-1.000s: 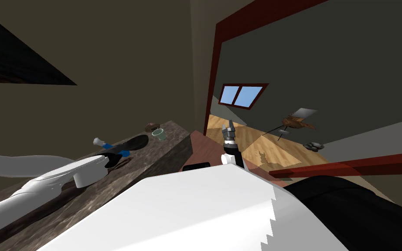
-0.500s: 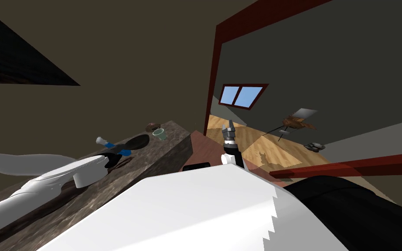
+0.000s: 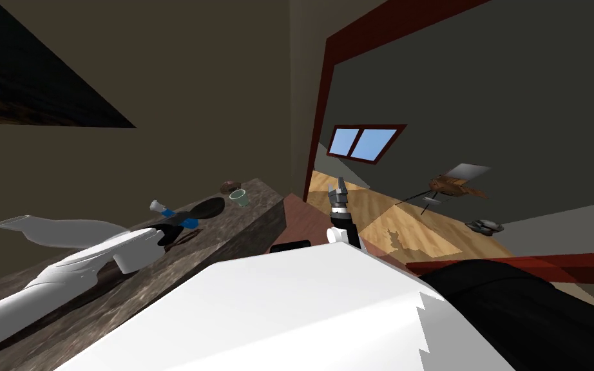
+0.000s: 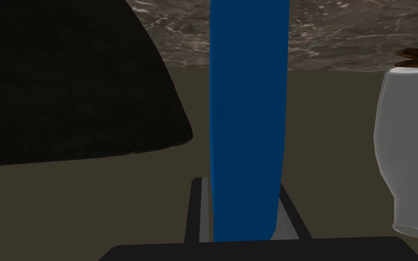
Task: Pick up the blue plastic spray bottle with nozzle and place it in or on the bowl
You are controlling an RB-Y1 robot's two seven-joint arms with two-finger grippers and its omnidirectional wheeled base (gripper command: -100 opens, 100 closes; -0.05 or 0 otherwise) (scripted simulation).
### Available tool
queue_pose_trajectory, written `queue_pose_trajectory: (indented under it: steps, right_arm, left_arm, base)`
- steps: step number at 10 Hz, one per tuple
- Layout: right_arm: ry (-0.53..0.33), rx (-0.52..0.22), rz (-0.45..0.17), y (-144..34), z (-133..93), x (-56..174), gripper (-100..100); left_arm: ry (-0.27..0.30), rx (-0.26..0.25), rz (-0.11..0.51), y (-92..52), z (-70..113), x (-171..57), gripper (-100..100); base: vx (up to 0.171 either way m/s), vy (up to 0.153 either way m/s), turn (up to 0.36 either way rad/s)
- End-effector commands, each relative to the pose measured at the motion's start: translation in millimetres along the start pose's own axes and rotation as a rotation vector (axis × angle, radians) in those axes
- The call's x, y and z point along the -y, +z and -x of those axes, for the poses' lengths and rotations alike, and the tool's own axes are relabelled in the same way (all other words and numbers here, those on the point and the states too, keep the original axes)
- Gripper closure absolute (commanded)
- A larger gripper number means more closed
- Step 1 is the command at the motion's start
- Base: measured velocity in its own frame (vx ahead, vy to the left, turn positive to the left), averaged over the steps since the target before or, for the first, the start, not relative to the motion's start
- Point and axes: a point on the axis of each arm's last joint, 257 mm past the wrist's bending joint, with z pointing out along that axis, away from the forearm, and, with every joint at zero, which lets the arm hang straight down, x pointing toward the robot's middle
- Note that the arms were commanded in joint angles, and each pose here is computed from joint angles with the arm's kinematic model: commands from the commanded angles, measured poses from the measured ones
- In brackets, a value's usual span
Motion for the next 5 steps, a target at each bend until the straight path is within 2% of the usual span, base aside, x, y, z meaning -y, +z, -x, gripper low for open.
queue_pose_trajectory:
  steps: [1,2,3,4,5]
  right_arm:
    - [0.000,0.000,0.000,0.0,0,0,0]
    - [0.000,0.000,0.000,0.0,0,0,0]
    - [0.000,0.000,0.000,0.1,0,0,0]
    - [0.000,0.000,0.000,0.0,0,0,0]
    - [0.000,0.000,0.000,0.0,0,0,0]
  left_arm:
    - [0.017,-0.008,-0.014,0.8,-3.5,7,100]
    - [0.029,-0.008,-0.014,0.8,-3.5,7,100]
    - [0.008,-0.017,-0.039,0.4,-6.1,19,100]
    - [0.034,-0.016,-0.039,0.4,-6.1,19,100]
    - [0.003,-0.023,-0.064,-0.4,-7.7,31,100]
  base:
    - [0.047,-0.022,0.094]
    - [0.017,-0.008,-0.008]
    - [0.030,-0.004,0.166]
    - [0.040,-0.016,0.113]
    - [0.058,-0.018,0.185]
